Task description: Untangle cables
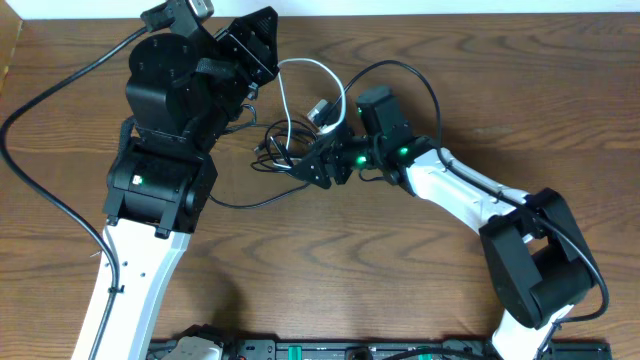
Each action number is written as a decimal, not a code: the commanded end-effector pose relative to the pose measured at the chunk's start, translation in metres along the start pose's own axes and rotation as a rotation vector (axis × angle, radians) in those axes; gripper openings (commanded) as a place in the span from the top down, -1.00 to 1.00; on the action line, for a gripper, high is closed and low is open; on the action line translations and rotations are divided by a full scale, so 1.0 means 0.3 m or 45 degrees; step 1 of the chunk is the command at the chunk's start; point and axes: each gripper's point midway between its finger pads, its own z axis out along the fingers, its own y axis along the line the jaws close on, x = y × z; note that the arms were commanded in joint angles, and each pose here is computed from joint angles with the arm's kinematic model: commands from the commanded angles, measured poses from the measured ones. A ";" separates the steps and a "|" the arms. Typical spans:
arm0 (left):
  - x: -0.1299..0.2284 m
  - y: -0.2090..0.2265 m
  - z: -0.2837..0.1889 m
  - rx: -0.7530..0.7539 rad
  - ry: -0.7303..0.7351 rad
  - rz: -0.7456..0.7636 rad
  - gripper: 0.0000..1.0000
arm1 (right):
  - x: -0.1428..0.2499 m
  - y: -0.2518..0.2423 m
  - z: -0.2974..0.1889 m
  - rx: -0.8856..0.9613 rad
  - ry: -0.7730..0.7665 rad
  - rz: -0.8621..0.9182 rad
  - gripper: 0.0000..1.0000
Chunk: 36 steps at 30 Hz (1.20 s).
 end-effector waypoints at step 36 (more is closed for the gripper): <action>-0.013 0.478 -0.061 -0.570 0.189 0.181 0.85 | 0.042 -0.111 -0.397 0.512 0.048 0.514 0.97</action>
